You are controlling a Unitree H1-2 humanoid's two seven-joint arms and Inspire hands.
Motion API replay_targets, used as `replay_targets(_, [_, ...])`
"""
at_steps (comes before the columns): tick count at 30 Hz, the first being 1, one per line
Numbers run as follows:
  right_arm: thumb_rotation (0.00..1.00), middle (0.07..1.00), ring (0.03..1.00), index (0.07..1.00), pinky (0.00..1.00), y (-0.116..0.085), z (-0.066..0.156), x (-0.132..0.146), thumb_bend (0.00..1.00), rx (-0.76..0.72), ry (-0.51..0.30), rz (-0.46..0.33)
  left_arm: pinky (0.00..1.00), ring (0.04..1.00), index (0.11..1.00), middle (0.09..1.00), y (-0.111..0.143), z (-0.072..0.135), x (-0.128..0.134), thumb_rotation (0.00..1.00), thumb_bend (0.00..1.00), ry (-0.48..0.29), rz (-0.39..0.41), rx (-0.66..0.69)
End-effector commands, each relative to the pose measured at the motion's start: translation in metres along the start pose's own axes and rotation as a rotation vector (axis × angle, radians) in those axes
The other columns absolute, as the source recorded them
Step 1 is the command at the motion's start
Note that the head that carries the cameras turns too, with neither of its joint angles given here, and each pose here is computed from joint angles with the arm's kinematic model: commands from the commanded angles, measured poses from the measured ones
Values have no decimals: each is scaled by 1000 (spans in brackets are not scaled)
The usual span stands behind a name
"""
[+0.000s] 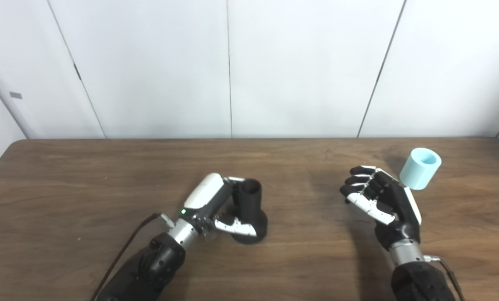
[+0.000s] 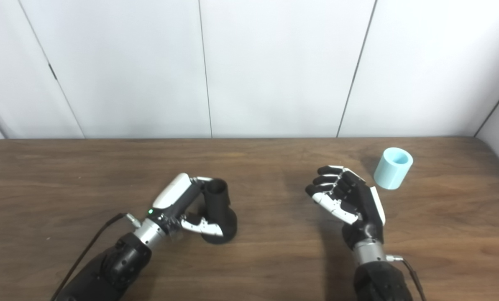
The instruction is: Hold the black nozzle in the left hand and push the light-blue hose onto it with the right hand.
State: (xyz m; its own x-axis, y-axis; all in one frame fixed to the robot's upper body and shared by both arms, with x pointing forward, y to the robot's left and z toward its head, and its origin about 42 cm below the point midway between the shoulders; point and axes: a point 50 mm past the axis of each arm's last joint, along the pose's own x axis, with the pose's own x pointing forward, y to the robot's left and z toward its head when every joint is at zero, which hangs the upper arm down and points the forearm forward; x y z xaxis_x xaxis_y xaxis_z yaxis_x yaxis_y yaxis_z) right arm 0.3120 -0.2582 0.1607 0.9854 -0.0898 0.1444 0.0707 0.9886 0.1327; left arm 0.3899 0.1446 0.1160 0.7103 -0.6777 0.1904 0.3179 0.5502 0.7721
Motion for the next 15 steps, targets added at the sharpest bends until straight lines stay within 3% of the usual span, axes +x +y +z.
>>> replay_targets(1, [0, 470, 420, 516, 330, 1, 30, 13, 517, -25, -113, 28, 410, 469, 475, 478, -68, -8, -36, 0, 505, 111, -124, -87])
replay_targets(10, [0, 475, 417, 516, 351, -18, 59, 31, 518, -113, -194, 97, 413, 462, 478, 486, -66, -11, -32, 0, 505, 74, -194, 23])
replay_targets(15, [0, 478, 418, 511, 362, -37, 90, 46, 520, -172, -236, 106, 399, 447, 488, 483, -66, -19, -38, 0, 505, 66, -250, 99])
